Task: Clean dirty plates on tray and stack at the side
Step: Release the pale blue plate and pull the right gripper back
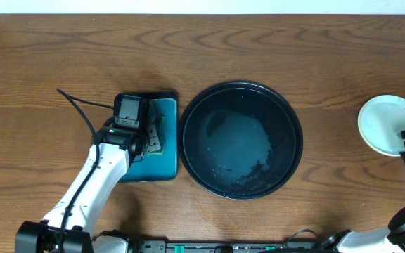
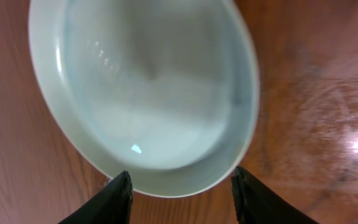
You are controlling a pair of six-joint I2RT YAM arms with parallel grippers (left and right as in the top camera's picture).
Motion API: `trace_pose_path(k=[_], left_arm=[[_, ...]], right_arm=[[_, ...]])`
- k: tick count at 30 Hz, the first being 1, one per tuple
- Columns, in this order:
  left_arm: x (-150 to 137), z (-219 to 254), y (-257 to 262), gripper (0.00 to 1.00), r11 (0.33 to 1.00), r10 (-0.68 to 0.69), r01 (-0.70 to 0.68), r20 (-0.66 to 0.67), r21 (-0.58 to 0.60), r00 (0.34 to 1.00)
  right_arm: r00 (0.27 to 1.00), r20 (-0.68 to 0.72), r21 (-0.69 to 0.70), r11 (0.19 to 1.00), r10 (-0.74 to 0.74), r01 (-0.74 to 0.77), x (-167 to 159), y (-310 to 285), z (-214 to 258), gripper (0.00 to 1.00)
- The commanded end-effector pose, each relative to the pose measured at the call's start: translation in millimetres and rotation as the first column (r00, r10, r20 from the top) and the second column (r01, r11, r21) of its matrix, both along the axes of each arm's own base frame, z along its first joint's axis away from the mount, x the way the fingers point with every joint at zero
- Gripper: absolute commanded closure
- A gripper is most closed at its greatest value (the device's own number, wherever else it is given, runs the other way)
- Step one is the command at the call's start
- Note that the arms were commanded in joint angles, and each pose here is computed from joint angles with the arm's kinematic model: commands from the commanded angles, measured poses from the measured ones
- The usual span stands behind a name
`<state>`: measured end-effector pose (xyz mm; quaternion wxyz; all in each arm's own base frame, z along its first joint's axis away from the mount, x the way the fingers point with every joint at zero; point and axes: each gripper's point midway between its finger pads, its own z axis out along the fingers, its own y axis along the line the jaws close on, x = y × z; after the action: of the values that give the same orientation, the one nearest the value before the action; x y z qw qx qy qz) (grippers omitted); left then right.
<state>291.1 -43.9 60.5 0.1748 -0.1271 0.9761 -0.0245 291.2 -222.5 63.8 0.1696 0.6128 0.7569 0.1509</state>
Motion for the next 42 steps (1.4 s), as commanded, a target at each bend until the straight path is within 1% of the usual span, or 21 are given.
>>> trace_pose_path(k=[1,4,5,7,8,10,11,13,14,15,17,19,21,23,26,30,33,35,37,40,42], left_arm=[[-1,-2,2,0.6,1.0,0.009,-0.009,-0.009,0.003,1.0],[-1,-2,2,0.6,1.0,0.009,-0.009,-0.009,0.003,1.0],[-1,-2,2,0.6,1.0,0.009,-0.009,-0.009,0.003,1.0],[-1,-2,2,0.6,1.0,0.009,-0.009,-0.008,0.002,1.0],[0,-2,1,0.6,1.0,0.008,-0.008,-0.006,0.002,1.0],[0,-2,1,0.59,1.0,0.009,-0.009,-0.006,0.002,1.0],[-1,-2,2,0.6,1.0,0.008,-0.008,-0.007,0.002,1.0],[-1,-2,2,0.59,1.0,0.008,-0.008,-0.01,0.002,1.0],[-1,-2,2,0.6,1.0,0.008,-0.008,-0.01,0.002,1.0],[-1,-2,2,0.59,1.0,0.008,-0.008,-0.01,0.002,1.0],[-1,-2,2,0.59,1.0,0.008,-0.008,-0.01,0.002,1.0],[-2,-3,2,0.6,1.0,0.009,-0.008,-0.013,0.003,1.0],[-3,-3,2,0.59,1.0,0.008,-0.008,-0.017,0.004,1.0],[-5,-4,2,0.6,1.0,0.009,-0.008,-0.024,0.005,1.0],[-7,-4,3,0.59,1.0,0.008,-0.008,-0.033,0.007,0.999],[-8,-5,3,0.6,1.0,0.008,-0.008,-0.04,0.009,0.999],[-8,-5,3,0.6,1.0,0.008,-0.008,-0.04,0.009,0.999],[-8,-5,3,0.6,1.0,0.008,-0.008,-0.038,0.008,0.999],[-7,-4,3,0.59,1.0,0.009,-0.008,-0.033,0.008,0.999],[-6,-4,3,0.59,1.0,0.008,-0.008,-0.029,0.007,1.0],[-10,-5,3,0.6,1.0,0.008,-0.008,-0.045,0.01,0.999]], right_arm=[[0.998,0.013,-0.025,0.998,0.058,-0.058,11,10,3,0.46],[0.994,0.087,-0.001,0.998,0.059,-0.059,33,20,11,0.45],[0.99,0.138,0.025,0.999,0.037,-0.041,44,23,17,0.45],[0.956,0.292,0.087,0.996,-0.039,0.014,82,27,41,0.45],[0.888,0.454,0.104,0.994,-0.071,0.027,120,28,73,0.44],[0.779,0.627,0.029,1.0,-0.012,-0.007,158,35,117,0.45],[0.705,0.707,-0.044,0.998,0.057,-0.038,176,45,143,0.47],[0.577,0.8,-0.152,0.986,0.165,-0.072,200,72,183,0.51],[0.539,0.819,-0.18,0.98,0.195,-0.082,208,88,194,0.52],[0.515,0.829,-0.195,0.976,0.217,-0.098,215,104,201,0.53],[0.496,0.83,-0.211,0.967,0.254,-0.143,224,138,204,0.53],[0.476,0.818,-0.257,0.945,0.324,-0.202,230,176,203,0.54],[0.434,0.794,-0.336,0.901,0.427,-0.273,232,218,201,0.54],[0.378,0.755,-0.428,0.839,0.537,-0.337,231,260,199,0.55],[0.34,0.683,-0.506,0.755,0.646,-0.418,224,309,184,0.56],[0.347,0.515,-0.615,0.62,0.784,-0.487,211,350,151,0.54],[0.351,0.326,-0.68,0.476,0.878,-0.558,198,362,125,0.53],[0.344,0.175,-0.665,0.368,0.923,-0.649,180,362,105,0.49],[0.334,0.036,-0.588,0.291,0.942,-0.755,151,358,85,0.44],[0.314,-0.083,-0.416,0.253,0.946,-0.873,97,349,70,0.35],[0.29,-0.144,-0.295,0.239,0.946,-0.925,51,340,72,0.3]])
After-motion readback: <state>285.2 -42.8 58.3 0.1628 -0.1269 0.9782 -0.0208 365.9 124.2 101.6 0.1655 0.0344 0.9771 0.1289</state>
